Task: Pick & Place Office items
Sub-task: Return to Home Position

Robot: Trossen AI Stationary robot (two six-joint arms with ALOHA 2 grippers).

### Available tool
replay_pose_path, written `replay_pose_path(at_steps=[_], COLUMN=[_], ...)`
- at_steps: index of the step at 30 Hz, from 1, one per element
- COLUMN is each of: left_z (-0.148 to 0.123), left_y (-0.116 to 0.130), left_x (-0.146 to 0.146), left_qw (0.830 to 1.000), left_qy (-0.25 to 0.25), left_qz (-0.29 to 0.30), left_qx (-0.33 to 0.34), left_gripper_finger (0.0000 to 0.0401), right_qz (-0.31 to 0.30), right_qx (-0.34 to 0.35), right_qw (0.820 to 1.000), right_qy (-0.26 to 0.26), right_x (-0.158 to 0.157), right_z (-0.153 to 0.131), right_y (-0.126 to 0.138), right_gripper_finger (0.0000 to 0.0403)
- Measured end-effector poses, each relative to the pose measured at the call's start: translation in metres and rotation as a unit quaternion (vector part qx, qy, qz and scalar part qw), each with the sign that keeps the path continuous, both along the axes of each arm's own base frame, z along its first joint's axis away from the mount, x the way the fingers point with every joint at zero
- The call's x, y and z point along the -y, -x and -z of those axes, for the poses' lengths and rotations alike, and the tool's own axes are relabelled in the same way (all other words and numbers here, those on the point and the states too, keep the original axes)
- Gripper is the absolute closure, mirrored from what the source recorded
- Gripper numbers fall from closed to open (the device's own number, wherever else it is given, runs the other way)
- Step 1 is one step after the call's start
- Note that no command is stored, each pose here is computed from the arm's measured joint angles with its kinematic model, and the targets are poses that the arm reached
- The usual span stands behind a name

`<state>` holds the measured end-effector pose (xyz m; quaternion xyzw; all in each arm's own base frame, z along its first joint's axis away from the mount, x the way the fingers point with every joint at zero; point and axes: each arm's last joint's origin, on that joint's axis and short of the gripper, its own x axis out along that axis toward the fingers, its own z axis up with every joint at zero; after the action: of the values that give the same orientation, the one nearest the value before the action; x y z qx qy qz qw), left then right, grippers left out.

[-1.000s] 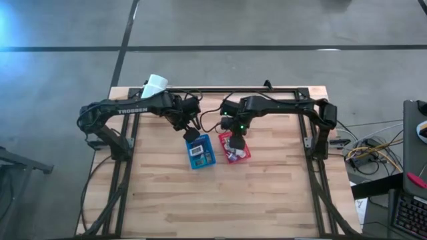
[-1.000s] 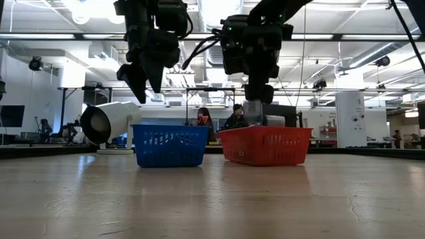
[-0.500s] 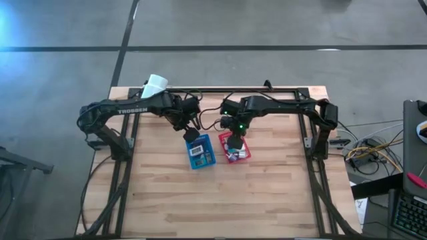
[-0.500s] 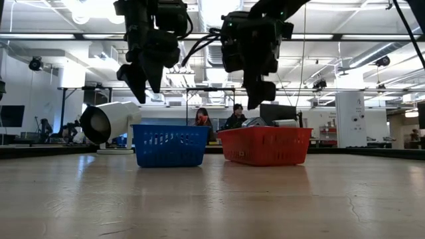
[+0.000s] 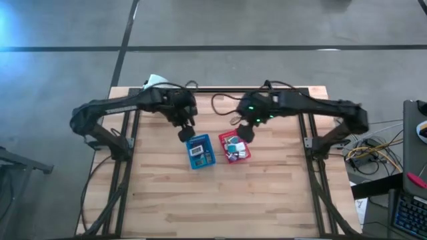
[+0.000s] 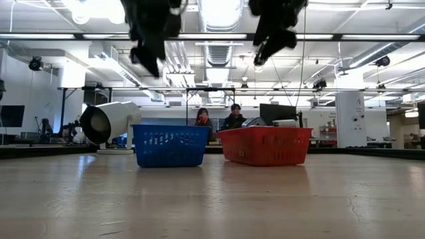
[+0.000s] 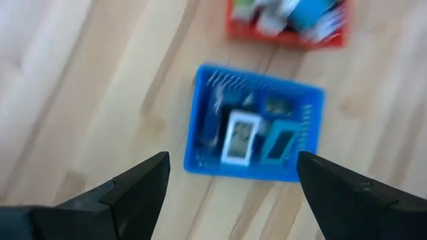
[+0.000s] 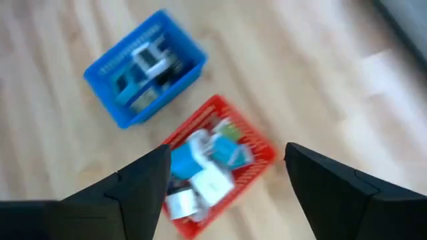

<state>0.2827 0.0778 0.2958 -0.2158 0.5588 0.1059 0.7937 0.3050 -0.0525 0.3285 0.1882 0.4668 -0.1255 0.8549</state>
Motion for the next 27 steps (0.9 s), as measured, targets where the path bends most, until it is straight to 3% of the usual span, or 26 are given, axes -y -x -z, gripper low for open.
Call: replay_pose_path(at_steps=[3,7,11,14,17,24,27], left_z=[-0.026,-0.063,-0.092,-0.098,-0.087,-0.012,0.020], left_y=[0.011,0.031,0.054,0.069,0.081,0.097,0.100], left_x=[0.003,0.008,0.016,0.021,0.024,0.033,0.035], left_qw=[0.997,0.979,0.943,0.921,0.915,0.942,0.944], left_qy=[-0.027,-0.074,-0.116,-0.107,-0.077,0.039,0.072], left_qz=[0.024,0.020,0.009,-0.025,-0.061,-0.122,-0.136], left_qx=[0.072,0.189,0.311,0.375,0.391,0.311,0.292], left_gripper_finger=[0.0068,0.0068,0.0068,0.0068,0.0068,0.0068,0.0068], right_qz=[0.032,0.065,0.057,0.053,0.049,0.046,0.046], right_qx=[0.027,0.052,0.063,0.086,0.118,0.161,0.151], right_qw=[0.998,0.993,0.992,0.991,0.988,0.985,0.987], right_qy=[0.056,0.084,0.088,0.086,0.084,0.050,0.035], right_x=[-0.012,-0.025,-0.033,-0.036,-0.039,-0.042,-0.043], right_z=[-0.019,-0.025,-0.004,0.022,0.053,0.116,0.137], right_y=[0.022,0.053,0.077,0.089,0.096,0.106,0.113], right_gripper_finger=[0.0117,0.0117,0.0120,0.0118,0.0115,0.0117,0.0115])
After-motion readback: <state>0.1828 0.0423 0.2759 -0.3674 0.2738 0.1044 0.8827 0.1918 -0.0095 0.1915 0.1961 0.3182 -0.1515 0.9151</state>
